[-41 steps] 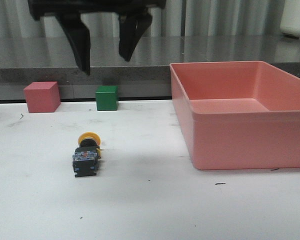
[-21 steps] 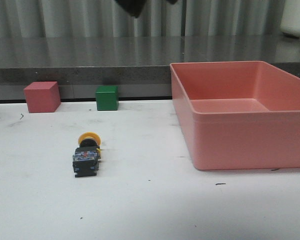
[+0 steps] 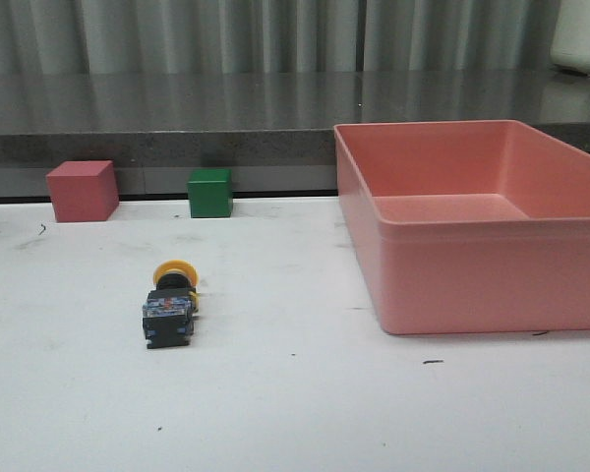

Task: Place and stand button with both arms
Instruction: 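Lower the button onto the table and open the right gripper, then lower the left gripper over the lying button and close on it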

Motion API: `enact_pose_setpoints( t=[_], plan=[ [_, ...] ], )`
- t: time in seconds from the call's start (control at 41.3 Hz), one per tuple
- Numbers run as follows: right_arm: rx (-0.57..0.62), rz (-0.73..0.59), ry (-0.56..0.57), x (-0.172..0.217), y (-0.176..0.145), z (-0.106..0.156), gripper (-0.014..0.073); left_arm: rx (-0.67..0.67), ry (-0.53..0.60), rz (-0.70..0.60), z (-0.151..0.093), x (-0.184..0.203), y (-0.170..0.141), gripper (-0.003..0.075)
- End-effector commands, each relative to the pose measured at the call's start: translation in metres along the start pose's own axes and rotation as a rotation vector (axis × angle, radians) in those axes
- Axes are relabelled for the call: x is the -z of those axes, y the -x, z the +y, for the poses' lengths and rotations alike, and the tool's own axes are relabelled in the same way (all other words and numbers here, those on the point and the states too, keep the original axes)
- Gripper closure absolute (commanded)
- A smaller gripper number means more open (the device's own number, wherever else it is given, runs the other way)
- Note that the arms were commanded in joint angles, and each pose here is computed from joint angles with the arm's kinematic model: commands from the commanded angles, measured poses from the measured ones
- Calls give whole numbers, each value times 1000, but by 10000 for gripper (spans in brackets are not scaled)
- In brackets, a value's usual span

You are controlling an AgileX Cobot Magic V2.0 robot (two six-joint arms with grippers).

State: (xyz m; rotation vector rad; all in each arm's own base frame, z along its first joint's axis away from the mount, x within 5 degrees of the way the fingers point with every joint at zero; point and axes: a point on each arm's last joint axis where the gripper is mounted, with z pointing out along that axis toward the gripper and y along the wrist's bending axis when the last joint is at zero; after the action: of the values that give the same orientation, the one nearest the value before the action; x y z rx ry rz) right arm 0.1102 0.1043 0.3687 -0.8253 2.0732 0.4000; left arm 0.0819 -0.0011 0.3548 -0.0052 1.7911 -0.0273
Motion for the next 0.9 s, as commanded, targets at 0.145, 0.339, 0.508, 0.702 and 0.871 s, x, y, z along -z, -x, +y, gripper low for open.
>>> enact_pose_setpoints(
  t=[0.145, 0.339, 0.508, 0.702, 0.871],
  plan=[
    [1, -173, -4, 41, -19, -2, 86, -2, -12, -103, -1, 2, 17, 247],
    [0, -210, -5, 55, -27, -2, 86, -1, -13, -103, -1, 2, 17, 247],
    [0, -194, -6, 55, -28, -2, 86, 4, -15, -105, -2, 2, 17, 247],
    [0, -185, -6, 54, -29, -2, 86, 19, -24, -102, -2, 2, 17, 246],
    [0, -185, -6, 54, -29, -2, 86, 25, -52, -80, -5, 6, 23, 246]
  ],
)
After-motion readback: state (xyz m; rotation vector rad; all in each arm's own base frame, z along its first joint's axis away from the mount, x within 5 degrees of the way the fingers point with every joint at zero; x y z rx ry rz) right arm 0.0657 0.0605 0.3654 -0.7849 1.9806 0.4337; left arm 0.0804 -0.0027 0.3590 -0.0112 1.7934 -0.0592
